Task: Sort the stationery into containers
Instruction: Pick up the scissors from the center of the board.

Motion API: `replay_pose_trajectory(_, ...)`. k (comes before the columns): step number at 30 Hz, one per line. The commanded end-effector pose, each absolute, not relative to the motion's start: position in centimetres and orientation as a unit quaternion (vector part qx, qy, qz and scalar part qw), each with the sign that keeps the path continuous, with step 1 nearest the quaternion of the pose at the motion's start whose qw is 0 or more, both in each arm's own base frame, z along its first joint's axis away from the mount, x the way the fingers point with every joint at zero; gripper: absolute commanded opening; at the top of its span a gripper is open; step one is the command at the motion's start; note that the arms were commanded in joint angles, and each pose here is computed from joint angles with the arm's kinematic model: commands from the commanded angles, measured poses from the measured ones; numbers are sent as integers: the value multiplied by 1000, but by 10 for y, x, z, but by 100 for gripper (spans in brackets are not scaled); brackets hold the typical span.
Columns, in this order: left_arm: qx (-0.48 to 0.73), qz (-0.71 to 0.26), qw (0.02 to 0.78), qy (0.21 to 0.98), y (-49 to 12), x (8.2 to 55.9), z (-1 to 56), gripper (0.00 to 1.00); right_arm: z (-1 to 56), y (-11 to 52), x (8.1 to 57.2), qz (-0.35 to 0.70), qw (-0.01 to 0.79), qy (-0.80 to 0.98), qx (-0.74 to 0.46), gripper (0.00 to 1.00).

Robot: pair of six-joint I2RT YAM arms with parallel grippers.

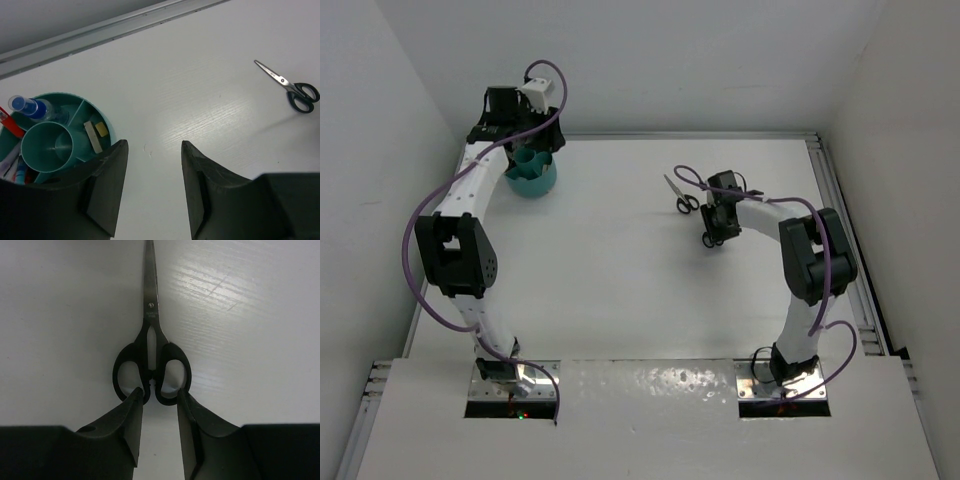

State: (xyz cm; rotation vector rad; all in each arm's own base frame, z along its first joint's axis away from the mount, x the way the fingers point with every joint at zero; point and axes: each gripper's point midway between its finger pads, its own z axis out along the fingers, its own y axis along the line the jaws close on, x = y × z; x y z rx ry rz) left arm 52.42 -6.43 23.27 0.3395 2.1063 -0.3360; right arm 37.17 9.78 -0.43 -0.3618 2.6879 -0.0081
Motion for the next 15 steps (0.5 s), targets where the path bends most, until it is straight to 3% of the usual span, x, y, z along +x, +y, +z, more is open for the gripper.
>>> replay_pose_trajectory(1,138,-143,498,844,-63,518,261,45,2,103,381,8,234,966,-110,33)
replay_pose_trajectory(9,142,-147,494,845,-64,515,258,45,35,93,391,21,296,955,-9,33)
replay_pose_trajectory(15,142,-153,498,842,-66,515,264,45,28,63,391,10,292,952,88,30)
